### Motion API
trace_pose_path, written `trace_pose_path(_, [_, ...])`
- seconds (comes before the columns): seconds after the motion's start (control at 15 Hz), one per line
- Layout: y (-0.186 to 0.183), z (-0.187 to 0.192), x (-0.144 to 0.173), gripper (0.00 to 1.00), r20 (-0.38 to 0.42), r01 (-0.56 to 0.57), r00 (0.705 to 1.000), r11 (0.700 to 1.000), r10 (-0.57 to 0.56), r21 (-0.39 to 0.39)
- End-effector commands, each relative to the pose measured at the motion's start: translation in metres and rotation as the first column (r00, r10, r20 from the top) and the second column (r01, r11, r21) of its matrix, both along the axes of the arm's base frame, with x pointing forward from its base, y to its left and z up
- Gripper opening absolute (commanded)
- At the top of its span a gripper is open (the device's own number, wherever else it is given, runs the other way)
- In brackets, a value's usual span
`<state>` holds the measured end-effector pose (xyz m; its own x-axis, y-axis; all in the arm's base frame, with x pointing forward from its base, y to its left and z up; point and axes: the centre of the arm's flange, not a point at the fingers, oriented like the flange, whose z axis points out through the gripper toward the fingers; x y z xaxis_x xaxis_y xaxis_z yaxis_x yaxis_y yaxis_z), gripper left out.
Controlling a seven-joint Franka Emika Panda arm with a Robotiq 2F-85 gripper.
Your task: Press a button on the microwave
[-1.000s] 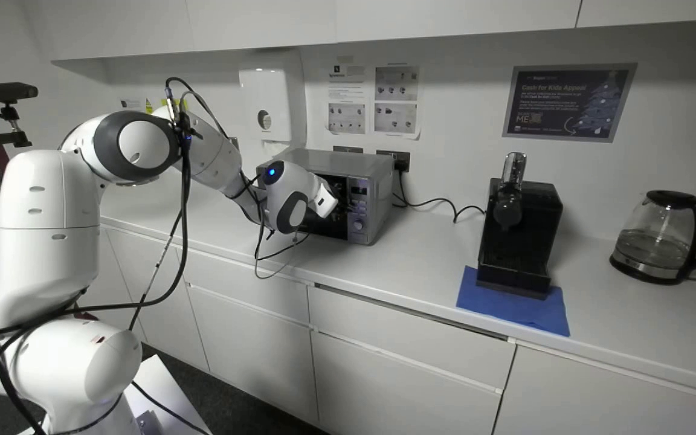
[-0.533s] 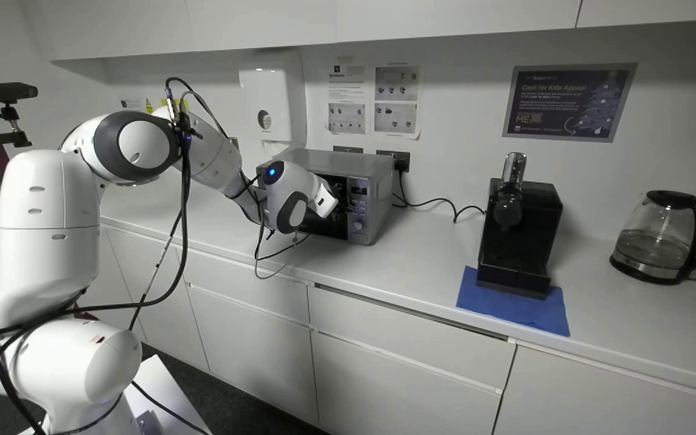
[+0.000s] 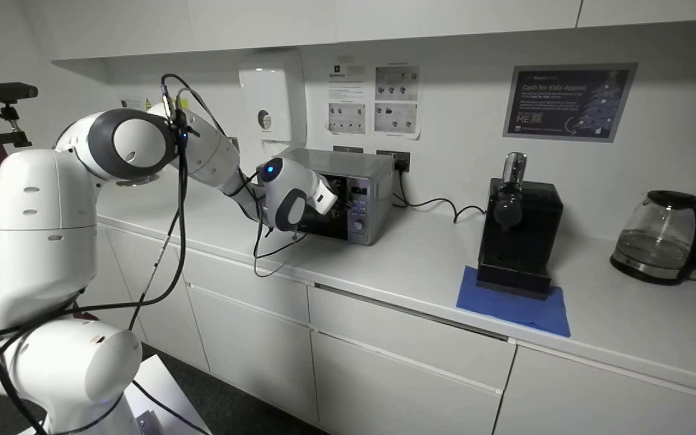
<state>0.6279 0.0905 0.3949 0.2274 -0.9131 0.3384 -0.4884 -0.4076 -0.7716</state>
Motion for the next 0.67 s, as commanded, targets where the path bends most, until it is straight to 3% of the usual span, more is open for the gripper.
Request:
trace_pose_path(0.0, [-0.002, 0.028, -0.025, 0.00, -0.034, -0.044, 0.998, 0.999, 0.043, -0.025])
trace_pose_path(0.27, [-0.004, 0.031, -0.041, 0.00, -0.210, -0.051, 0.976, 0.999, 0.051, 0.004])
trace_pose_path(0.47, [-0.009, 0.035, -0.055, 0.00, -0.382, -0.030, 0.924, 0.999, 0.024, -0.010])
trace_pose_path(0.6, [-0.017, 0.038, -0.062, 0.00, -0.494, -0.041, 0.869, 0.998, 0.016, -0.040])
